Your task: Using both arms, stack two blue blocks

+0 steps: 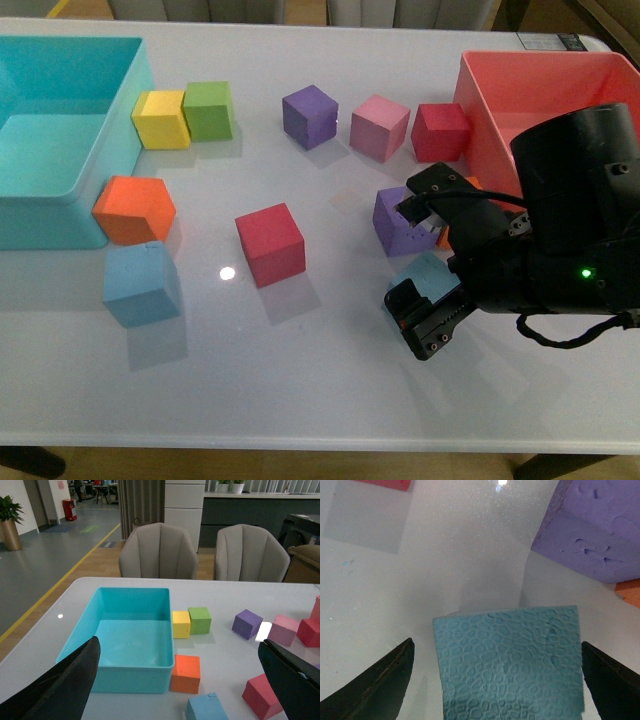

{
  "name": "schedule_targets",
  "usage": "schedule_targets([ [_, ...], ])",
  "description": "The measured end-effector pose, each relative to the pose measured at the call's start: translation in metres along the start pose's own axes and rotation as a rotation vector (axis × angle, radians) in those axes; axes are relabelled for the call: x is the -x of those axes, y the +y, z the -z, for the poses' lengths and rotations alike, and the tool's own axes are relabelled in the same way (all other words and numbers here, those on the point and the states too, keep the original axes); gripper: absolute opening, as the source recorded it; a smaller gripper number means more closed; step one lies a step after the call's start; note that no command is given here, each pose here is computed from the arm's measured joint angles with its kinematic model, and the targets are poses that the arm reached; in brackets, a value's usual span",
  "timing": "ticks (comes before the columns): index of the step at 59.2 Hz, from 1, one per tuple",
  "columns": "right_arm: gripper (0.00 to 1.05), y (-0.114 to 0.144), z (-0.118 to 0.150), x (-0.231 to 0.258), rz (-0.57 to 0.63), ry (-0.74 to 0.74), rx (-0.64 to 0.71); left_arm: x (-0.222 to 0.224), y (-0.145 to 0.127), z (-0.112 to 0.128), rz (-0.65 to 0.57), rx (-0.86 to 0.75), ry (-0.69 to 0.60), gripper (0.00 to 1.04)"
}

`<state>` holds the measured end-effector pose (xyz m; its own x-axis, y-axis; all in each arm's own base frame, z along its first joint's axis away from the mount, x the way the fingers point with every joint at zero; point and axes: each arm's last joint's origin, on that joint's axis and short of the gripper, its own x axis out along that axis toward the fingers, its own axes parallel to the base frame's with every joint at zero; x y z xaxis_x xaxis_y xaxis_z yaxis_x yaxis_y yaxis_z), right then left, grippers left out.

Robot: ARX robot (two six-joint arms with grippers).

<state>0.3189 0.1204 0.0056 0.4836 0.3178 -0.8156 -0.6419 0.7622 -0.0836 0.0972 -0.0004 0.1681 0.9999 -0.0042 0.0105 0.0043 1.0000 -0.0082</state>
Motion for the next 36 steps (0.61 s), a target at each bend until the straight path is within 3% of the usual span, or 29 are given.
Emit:
schedule_targets([
  [4, 0.96, 0.001, 0.001, -0.006, 0.005, 0.017, 0.006, 0.0, 0.0, 0.0, 0.0, 0.0, 0.0, 0.96],
  [18, 0.59, 0.002, 0.003, -0.008, -0.002, 0.027, 0.03, 0.0, 0.0, 0.0, 0.0, 0.0, 0.0, 0.96],
  [27, 0.48, 0.002, 0.002, 0.007, -0.043, 0.004, 0.042, 0.0, 0.0, 0.0, 0.0, 0.0, 0.0, 0.96],
  [36, 0.44, -0.005, -0.044, 0.042, -0.05, -0.14, 0.048, 0.0, 0.0, 0.0, 0.0, 0.0, 0.0, 0.96],
])
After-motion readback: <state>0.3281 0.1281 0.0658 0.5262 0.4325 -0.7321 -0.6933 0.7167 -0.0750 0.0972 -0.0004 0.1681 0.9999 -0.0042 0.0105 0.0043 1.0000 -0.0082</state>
